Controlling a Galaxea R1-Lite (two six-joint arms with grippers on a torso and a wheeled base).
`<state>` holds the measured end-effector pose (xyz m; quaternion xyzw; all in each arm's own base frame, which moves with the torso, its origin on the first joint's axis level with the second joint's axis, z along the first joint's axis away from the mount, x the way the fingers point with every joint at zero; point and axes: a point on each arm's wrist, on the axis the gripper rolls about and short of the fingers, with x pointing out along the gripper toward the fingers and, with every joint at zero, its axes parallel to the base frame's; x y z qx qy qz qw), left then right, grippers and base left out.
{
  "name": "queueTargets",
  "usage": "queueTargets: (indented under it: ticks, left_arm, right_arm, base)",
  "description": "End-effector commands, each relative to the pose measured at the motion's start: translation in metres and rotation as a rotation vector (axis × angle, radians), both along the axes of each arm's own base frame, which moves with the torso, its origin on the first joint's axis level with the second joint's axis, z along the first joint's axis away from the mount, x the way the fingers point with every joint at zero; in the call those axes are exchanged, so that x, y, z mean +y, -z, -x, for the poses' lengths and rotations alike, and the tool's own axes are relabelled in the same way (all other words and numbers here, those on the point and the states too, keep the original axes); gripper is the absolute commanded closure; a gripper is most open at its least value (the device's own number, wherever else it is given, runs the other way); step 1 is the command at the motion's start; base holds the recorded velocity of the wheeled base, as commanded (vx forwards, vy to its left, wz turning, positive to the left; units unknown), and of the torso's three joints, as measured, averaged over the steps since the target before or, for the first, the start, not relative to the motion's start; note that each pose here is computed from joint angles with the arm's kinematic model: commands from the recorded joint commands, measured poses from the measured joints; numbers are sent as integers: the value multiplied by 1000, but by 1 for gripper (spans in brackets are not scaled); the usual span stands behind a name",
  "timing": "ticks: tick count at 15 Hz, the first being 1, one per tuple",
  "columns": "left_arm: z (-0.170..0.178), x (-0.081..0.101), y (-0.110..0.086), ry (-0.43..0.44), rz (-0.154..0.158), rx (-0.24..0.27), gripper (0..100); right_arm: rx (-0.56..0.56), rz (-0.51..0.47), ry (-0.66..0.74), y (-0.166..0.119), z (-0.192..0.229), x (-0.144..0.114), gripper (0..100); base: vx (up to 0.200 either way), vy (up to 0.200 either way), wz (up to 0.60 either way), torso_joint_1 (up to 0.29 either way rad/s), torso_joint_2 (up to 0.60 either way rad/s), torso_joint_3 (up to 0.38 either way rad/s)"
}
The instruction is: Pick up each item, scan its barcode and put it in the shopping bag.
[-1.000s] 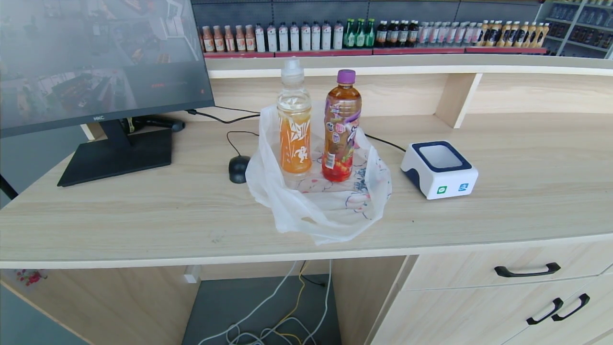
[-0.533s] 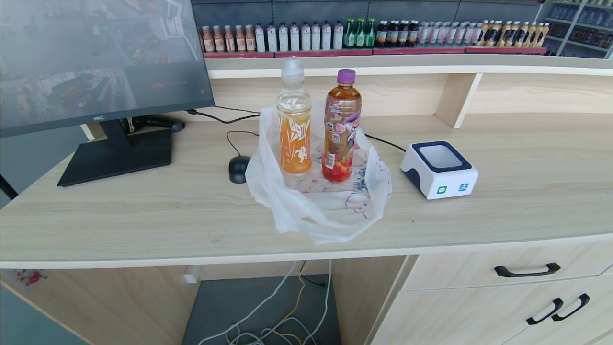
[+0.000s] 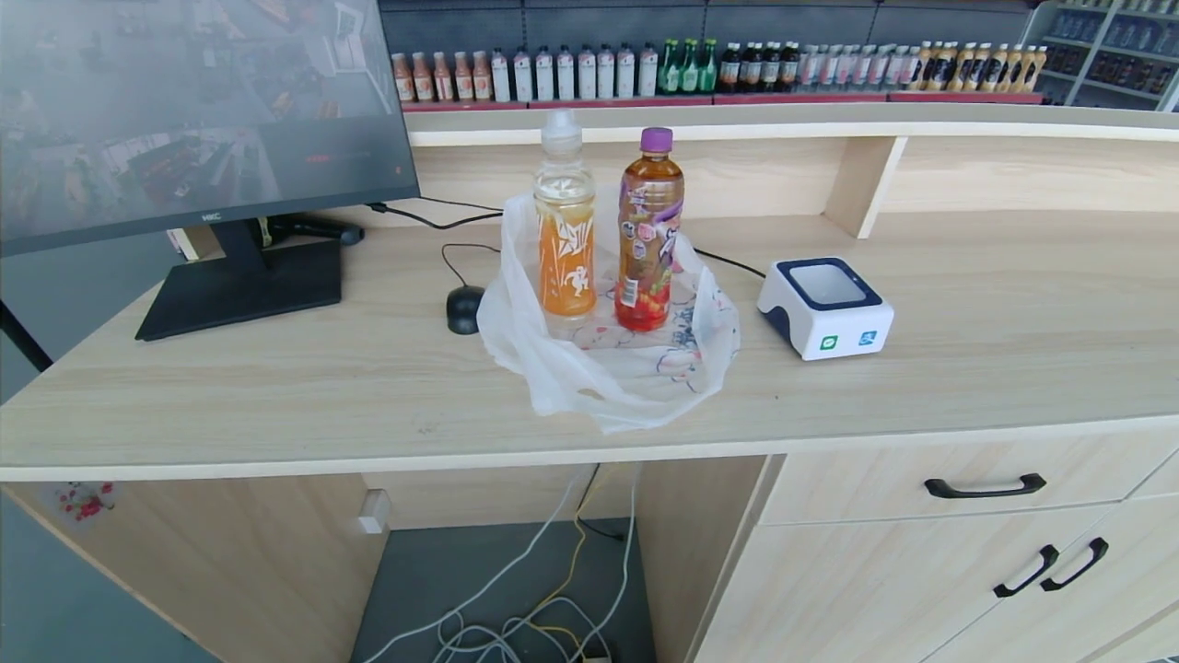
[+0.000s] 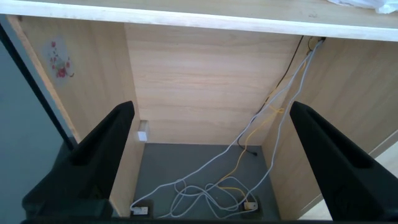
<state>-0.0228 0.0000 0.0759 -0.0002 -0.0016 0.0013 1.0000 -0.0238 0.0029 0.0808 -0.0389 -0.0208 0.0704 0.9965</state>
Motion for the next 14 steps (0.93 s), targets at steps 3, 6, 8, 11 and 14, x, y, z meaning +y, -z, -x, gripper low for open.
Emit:
queueTargets:
  ticks: [3, 6, 8, 11, 14]
  left_arm:
    - [0, 0, 0, -1, 1, 0, 0]
    - [0, 0, 0, -1, 4, 2, 0]
    - [0, 0, 0, -1, 4, 2, 0]
    - [0, 0, 0, -1, 4, 2, 0]
    - [0, 0, 0, 0, 7, 2, 0]
  right_arm:
    - [0, -1, 0, 0, 0, 0, 0]
    - [-1, 1, 0, 0, 0, 0, 0]
    - [-1, 4, 0, 0, 0, 0, 0]
    - [-3, 19, 0, 0, 0, 0, 0]
    - [-5, 30, 1, 0, 0, 0, 0]
  base:
    - [0, -67, 0, 7, 2, 2]
    - [0, -200, 0, -3, 2, 5]
    - [0, -200, 0, 19, 15, 2]
    - [0, -200, 0, 1, 2, 1]
    - [0, -200, 0, 2, 2, 4]
